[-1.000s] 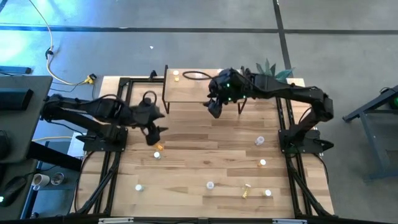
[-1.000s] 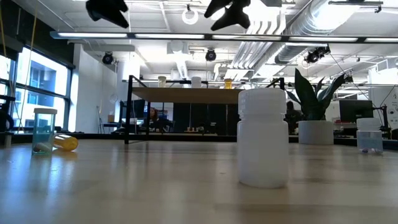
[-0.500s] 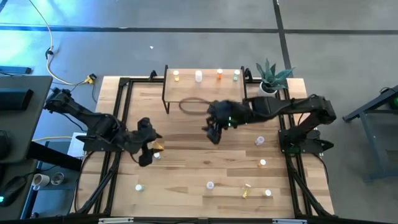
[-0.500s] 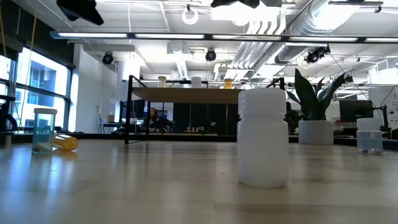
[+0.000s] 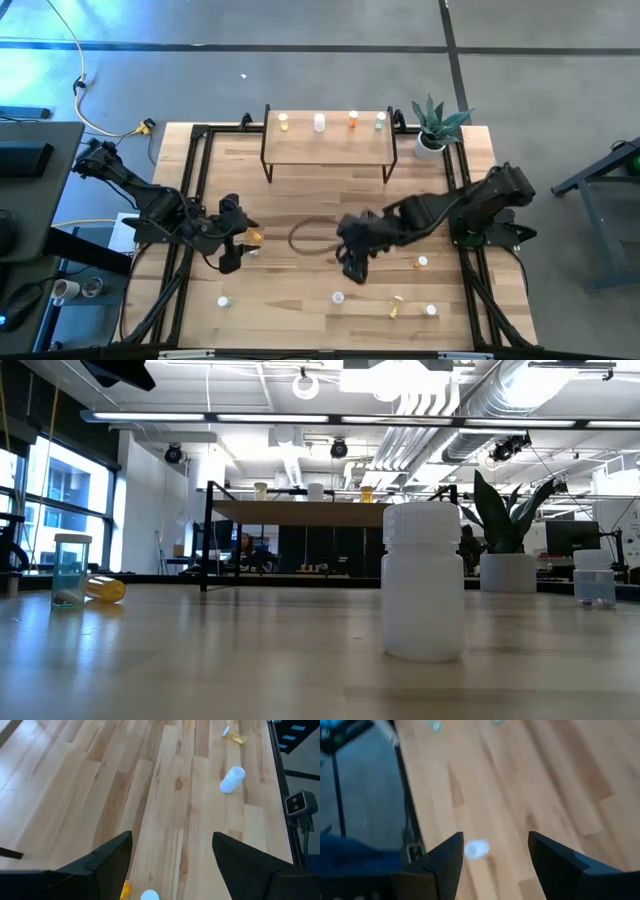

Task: Pick and place medicine bottles onto shelf by color
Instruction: Put the bottom white medicine bottle on the shelf aligned with the other white medicine bottle

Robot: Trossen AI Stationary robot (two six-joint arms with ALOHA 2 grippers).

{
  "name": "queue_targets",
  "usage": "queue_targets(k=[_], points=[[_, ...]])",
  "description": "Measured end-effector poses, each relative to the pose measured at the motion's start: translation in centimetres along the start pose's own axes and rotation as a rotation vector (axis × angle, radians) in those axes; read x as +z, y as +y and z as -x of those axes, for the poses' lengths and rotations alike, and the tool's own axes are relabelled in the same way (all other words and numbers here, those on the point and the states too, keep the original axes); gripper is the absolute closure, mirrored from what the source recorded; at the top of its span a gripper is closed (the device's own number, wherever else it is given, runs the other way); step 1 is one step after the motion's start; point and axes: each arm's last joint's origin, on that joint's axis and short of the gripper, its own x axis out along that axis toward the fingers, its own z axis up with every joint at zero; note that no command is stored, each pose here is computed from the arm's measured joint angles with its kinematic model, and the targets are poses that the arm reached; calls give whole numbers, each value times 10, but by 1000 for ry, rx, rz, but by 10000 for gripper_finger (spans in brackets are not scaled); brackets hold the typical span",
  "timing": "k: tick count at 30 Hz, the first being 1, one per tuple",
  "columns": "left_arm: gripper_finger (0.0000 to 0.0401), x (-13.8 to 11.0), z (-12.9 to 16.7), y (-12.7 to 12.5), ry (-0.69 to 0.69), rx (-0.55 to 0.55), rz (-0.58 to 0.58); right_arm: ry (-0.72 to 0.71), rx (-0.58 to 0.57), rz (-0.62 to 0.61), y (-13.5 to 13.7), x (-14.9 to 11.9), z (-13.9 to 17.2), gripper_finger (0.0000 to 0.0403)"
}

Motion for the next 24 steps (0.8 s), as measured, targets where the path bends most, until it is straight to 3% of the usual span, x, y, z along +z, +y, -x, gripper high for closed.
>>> queue_targets(k=[15,24], points=[[135,0,0,0,-3,-7,3,162,-29,397,48,-55,-69,189],[135,1,0,-1,-6,-10,4,186,-59,446,52,-64,-110,189]])
